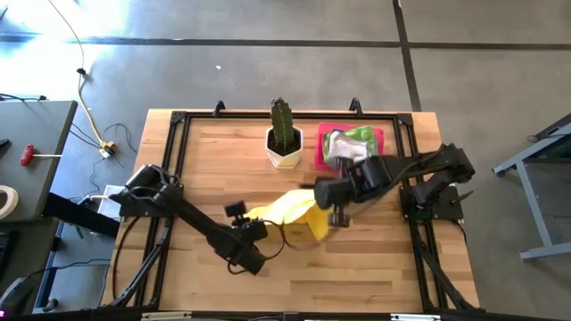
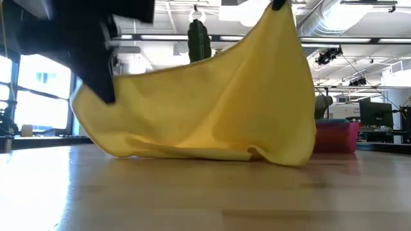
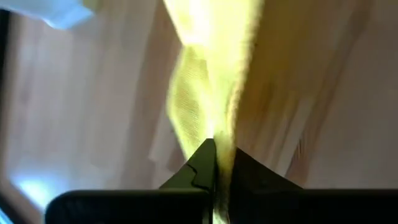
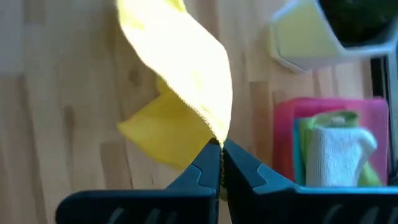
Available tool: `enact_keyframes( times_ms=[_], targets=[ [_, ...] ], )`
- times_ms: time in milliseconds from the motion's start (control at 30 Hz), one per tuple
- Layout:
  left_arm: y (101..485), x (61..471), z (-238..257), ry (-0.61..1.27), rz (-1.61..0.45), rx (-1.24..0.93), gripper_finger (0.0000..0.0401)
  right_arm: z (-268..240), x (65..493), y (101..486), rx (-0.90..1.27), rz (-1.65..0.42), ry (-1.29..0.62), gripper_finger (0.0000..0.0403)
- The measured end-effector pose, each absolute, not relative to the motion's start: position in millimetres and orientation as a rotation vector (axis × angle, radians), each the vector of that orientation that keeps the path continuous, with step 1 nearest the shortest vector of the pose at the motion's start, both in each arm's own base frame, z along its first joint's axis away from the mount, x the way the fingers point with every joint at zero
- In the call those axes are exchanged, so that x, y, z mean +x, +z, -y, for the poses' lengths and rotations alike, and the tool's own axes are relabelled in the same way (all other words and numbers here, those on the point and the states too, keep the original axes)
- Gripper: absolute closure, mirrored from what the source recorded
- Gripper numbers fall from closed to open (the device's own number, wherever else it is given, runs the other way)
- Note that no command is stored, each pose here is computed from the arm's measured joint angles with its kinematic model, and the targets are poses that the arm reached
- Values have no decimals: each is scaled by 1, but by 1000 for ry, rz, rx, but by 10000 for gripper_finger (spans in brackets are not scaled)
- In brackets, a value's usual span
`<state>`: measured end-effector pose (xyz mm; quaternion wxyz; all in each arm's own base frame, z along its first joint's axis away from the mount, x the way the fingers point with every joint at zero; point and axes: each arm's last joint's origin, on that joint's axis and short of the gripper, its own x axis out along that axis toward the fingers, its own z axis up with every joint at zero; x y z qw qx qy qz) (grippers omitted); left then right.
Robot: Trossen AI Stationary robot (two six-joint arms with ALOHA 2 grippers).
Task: Fold microfiber towels
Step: Fold the yellow towel
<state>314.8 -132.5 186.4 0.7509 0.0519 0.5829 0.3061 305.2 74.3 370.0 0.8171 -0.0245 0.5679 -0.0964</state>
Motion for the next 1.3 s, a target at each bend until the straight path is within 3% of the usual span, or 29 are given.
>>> enact_keyframes(
  times_ms=[400,533,767,900,1033,1167,1300],
  targets=[
    [314,289,145,504,-1212,192,397,-148,269,368,-279,-1253,13,403],
    [342,284,139,422,-1167,228,400,-152,261,369,-492,-1241,3,403],
    [365,286,103,518,-1080,622,400,-120,275,377,-955,-1105,-324,403],
    [375,287,81,669,-1031,803,398,-97,283,383,-1070,-1068,-539,403],
    [379,286,70,739,-997,685,398,-89,286,381,-922,-1072,-567,403],
    [370,288,76,673,-1034,271,398,-93,285,376,-578,-1100,-505,403],
    [330,303,97,515,-1163,117,398,-112,290,360,-281,-1211,-387,403]
  ],
)
